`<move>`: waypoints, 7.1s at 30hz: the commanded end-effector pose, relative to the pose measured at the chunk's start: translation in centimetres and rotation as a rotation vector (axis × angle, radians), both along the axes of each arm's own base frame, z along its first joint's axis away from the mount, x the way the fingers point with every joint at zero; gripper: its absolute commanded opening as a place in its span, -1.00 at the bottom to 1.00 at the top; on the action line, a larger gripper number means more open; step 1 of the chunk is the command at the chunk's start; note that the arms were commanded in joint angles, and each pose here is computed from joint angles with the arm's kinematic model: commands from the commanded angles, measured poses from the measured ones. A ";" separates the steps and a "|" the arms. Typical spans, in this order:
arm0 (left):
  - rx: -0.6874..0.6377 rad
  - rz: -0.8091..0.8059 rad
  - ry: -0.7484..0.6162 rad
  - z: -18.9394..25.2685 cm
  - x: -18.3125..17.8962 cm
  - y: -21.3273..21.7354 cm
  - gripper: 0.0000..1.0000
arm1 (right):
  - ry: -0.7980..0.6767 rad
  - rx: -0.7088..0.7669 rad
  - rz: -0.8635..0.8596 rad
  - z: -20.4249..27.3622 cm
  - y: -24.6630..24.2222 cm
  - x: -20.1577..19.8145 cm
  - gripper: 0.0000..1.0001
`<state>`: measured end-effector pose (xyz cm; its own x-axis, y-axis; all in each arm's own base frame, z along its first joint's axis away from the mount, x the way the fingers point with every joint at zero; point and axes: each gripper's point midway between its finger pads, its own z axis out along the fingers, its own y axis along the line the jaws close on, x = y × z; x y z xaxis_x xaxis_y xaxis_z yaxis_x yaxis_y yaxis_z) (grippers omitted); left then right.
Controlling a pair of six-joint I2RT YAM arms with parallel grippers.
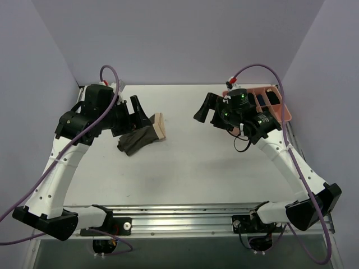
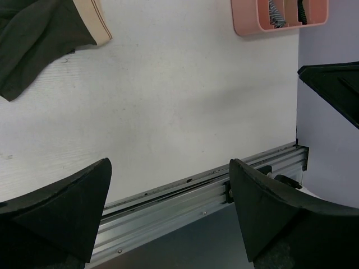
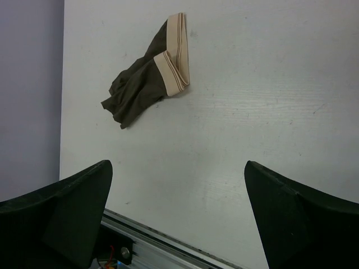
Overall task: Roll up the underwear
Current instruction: Move the underwear to the center of the board, then flatten the underwear
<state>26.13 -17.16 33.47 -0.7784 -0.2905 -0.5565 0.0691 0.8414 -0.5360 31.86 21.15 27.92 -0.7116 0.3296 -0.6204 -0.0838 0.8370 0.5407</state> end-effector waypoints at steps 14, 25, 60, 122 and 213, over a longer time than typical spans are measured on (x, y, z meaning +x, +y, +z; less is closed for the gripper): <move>0.059 0.222 0.224 -10.0 12.0 8.0 1.00 | -0.043 0.000 0.037 1.5 0.1 -0.7 1.00; 0.147 0.329 0.445 -23.4 17.5 13.9 0.86 | -0.038 0.051 0.126 0.5 1.3 -2.0 0.96; 0.135 0.200 0.398 -21.6 11.1 5.2 0.40 | 0.038 -0.139 0.141 -11.2 13.0 6.3 0.09; -0.122 0.048 0.294 -20.6 13.4 1.3 -0.95 | -0.008 -0.241 0.230 -12.7 17.2 6.0 -0.17; -0.052 0.267 0.282 -17.9 6.7 4.8 -0.95 | -0.126 -0.548 -0.051 -9.5 3.0 2.4 -0.79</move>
